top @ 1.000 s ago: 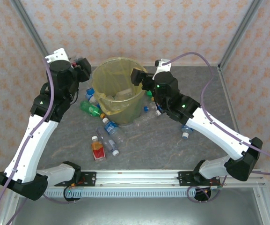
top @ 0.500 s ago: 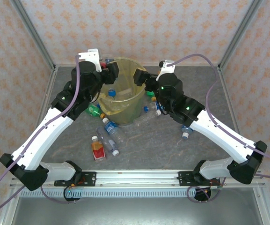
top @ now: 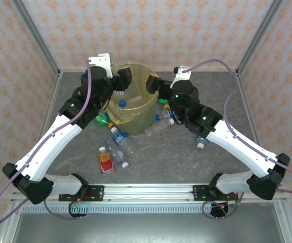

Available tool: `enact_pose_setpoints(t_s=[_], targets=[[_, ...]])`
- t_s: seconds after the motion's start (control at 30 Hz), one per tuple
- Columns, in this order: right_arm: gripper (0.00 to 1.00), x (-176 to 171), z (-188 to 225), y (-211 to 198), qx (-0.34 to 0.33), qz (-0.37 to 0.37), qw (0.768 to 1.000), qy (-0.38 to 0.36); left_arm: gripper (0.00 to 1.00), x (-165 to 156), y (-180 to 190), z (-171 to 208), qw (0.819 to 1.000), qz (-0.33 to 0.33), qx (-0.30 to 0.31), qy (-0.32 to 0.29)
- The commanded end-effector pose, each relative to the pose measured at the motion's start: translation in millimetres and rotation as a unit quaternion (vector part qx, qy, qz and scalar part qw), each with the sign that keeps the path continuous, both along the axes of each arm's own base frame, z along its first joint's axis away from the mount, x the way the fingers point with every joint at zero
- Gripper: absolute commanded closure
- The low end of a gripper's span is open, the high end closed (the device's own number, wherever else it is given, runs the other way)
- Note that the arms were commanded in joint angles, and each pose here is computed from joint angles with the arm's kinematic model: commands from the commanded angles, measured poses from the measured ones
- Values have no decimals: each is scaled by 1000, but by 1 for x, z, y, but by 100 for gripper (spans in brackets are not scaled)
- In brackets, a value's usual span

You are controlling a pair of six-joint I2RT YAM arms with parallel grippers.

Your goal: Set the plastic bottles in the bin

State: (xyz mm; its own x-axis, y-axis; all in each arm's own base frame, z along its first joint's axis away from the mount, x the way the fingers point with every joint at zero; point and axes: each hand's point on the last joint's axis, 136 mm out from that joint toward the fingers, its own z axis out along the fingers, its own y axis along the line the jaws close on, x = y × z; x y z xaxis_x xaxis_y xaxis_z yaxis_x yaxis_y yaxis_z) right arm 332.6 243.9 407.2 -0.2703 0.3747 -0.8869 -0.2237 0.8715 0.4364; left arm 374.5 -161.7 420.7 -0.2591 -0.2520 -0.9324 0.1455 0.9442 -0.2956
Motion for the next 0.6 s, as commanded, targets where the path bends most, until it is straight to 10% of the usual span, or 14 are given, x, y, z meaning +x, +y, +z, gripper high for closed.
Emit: enact_pose_setpoints(t_s=[0.0, 0.57], targets=[[0, 1, 2, -15, 3, -30, 1000, -2, 28, 0, -5, 8, 1000, -8, -3, -14], [0, 48, -45, -62, 31, -71, 995, 69, 1, -14, 3, 19, 1000, -6, -16, -19]])
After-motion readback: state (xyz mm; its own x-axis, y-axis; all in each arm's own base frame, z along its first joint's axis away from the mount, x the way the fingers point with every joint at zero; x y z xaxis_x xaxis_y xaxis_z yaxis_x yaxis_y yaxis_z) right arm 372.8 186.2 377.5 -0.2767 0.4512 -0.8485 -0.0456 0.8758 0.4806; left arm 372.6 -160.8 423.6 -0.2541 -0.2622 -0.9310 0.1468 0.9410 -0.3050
